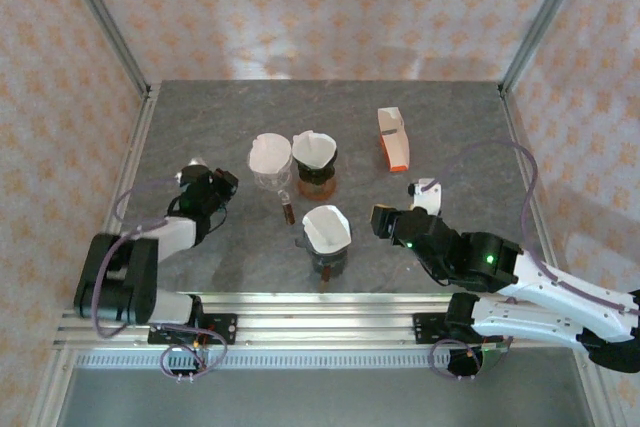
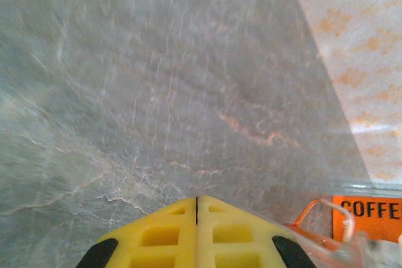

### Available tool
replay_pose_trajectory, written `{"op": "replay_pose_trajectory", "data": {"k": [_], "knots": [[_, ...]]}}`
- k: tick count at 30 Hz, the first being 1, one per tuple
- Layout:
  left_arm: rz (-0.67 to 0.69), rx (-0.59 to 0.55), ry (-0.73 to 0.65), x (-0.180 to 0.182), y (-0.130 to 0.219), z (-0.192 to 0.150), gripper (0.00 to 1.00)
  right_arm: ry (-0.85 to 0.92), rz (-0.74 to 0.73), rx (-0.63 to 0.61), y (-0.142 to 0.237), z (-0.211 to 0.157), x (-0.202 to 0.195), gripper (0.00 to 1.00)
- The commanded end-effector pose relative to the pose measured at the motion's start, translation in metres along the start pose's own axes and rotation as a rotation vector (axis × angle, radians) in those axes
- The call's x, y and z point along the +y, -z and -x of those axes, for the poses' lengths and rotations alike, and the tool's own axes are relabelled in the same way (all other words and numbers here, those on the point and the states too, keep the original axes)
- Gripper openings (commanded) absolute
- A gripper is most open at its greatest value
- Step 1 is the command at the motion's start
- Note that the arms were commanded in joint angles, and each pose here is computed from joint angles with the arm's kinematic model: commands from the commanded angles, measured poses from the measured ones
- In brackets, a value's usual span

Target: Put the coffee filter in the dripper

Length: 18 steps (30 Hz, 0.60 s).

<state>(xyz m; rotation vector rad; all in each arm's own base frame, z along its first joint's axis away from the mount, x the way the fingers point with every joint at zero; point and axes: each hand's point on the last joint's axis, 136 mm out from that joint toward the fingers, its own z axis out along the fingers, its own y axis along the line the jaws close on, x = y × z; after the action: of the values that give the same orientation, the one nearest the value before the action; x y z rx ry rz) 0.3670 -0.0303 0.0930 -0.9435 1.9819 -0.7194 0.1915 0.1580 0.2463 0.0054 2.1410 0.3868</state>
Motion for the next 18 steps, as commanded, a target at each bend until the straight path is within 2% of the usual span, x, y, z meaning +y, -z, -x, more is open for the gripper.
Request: {"op": "replay_pose_trajectory", "data": {"k": [1, 2, 4, 5, 6, 9, 11, 14, 16, 18], "knots": [[0.13, -0.064, -0.097, 0.015, 0.034, 0.012, 0.24, 0.006, -0.069, -0.047, 0.001, 0.004, -0.016, 0.79], [0.137, -0.091, -0.118, 0.011, 0.045, 0.018, 0.35, 0.012, -0.084, -0.055, 0.001, 0.004, -0.019, 0.83], [0.161, -0.163, -0.171, 0.002, 0.069, 0.034, 0.59, 0.023, -0.118, -0.077, 0.0, 0.006, -0.025, 1.0], [0.176, -0.196, -0.194, -0.001, 0.079, 0.042, 0.67, 0.029, -0.133, -0.089, 0.0, 0.008, -0.028, 1.0], [0.196, -0.219, -0.225, -0.004, 0.088, 0.048, 0.84, 0.04, -0.151, -0.102, 0.0, 0.009, -0.031, 1.0], [0.291, -0.248, -0.29, -0.004, 0.103, 0.062, 0.91, 0.047, -0.207, -0.143, 0.002, 0.014, -0.042, 1.0], [0.32, -0.239, -0.303, -0.003, 0.102, 0.065, 0.99, 0.045, -0.237, -0.172, 0.003, 0.016, -0.049, 1.0], [0.262, -0.227, -0.337, -0.01, 0.086, 0.06, 1.0, 0.034, -0.28, -0.208, 0.005, 0.018, -0.059, 1.0], [0.185, -0.214, -0.428, -0.025, 0.076, 0.054, 1.0, 0.026, -0.288, -0.214, 0.006, 0.017, -0.063, 1.0], [0.186, -0.218, -0.515, -0.033, 0.075, 0.054, 1.0, 0.023, -0.293, -0.218, 0.008, 0.017, -0.066, 1.0]]}}
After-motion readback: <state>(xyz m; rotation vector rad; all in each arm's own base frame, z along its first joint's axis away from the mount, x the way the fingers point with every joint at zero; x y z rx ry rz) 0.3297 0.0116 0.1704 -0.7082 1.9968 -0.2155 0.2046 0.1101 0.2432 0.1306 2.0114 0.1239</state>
